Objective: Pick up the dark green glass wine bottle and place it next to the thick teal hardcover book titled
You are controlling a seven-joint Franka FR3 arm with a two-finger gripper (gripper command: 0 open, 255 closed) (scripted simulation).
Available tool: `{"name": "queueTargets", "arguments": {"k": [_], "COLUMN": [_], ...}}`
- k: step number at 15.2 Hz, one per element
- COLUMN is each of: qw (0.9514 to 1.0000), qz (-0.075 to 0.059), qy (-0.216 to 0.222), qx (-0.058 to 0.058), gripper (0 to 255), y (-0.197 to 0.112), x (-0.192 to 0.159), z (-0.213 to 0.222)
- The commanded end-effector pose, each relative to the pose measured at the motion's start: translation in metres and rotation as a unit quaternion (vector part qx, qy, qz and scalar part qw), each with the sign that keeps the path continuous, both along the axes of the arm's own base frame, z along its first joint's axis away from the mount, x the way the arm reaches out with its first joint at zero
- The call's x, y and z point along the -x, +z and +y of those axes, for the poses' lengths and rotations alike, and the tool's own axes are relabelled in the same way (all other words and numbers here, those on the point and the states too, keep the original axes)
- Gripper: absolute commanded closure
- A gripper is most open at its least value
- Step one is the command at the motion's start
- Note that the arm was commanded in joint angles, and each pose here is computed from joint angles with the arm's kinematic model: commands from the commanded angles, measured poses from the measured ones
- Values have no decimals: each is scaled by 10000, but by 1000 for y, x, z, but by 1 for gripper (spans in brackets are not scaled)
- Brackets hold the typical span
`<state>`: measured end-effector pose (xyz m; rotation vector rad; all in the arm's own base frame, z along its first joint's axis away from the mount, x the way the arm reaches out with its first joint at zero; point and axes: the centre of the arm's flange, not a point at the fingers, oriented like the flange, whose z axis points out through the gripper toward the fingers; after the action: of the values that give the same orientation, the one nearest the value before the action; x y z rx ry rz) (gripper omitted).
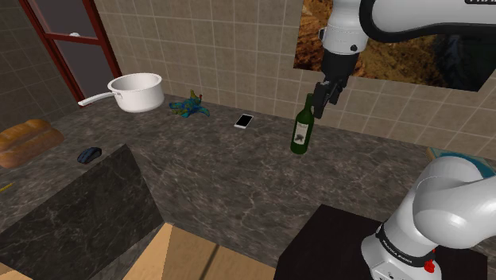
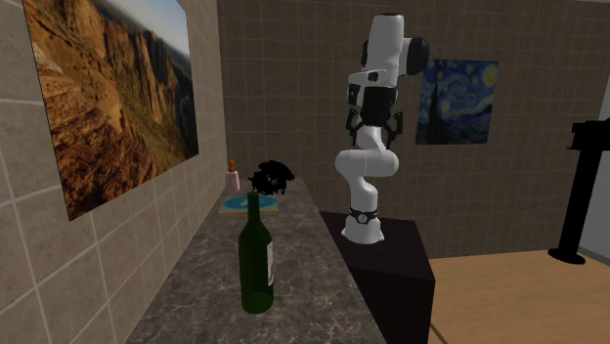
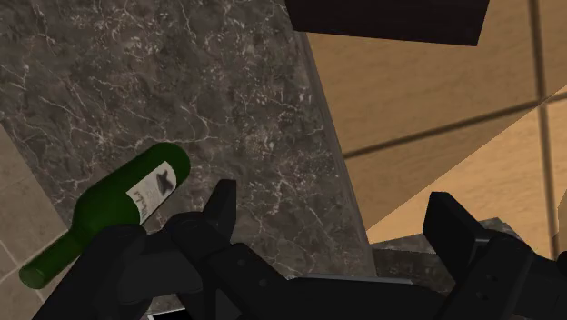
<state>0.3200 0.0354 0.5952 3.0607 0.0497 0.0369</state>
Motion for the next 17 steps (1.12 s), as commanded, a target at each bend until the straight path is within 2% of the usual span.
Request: {"name": "queueTargets", "arguments": {"k": [1,17], "qw": [10000,9993], "qz": [0,-297], "qy": [0,-192], "qx": [0,-96], "gripper": [0,0], "y": [0,-58], "x": [0,-99], "z": [0,-175]}}
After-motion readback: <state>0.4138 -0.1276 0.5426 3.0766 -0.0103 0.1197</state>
